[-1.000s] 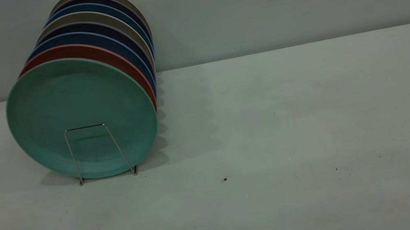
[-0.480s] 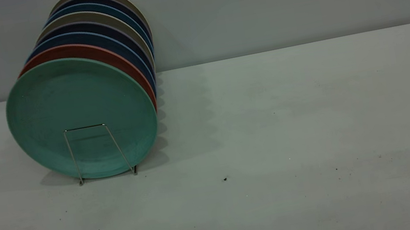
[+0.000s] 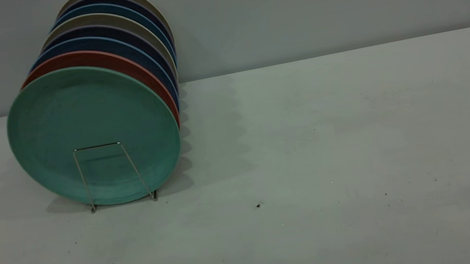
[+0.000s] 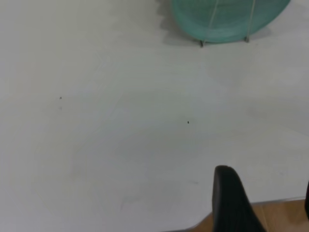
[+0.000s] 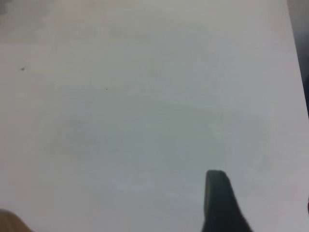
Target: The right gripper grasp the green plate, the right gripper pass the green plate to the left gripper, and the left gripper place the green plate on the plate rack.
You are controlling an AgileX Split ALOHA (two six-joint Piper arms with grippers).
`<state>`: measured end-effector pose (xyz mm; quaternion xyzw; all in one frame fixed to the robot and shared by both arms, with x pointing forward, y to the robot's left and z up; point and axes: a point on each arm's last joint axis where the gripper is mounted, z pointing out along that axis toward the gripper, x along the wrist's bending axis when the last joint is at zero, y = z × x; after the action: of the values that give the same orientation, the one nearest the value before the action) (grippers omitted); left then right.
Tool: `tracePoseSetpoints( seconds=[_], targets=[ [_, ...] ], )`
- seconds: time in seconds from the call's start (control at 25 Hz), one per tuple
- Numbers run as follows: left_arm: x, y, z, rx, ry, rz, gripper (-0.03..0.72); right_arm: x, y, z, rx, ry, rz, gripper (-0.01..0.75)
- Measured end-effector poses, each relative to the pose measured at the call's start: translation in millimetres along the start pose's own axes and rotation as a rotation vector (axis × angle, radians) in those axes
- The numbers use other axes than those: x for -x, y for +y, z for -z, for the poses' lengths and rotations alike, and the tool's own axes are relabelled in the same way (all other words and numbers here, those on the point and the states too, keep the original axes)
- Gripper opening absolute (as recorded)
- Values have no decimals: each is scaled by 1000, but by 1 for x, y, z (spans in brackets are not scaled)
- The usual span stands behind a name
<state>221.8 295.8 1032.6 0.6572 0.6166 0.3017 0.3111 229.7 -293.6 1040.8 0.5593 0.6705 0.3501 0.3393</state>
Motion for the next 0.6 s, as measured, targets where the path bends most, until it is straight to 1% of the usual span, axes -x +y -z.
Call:
tracePoseSetpoints(
  seconds=[0.6],
  targets=[
    [0, 0, 0, 0, 8, 6, 402, 0, 0, 0, 0, 2, 1, 440]
  ],
)
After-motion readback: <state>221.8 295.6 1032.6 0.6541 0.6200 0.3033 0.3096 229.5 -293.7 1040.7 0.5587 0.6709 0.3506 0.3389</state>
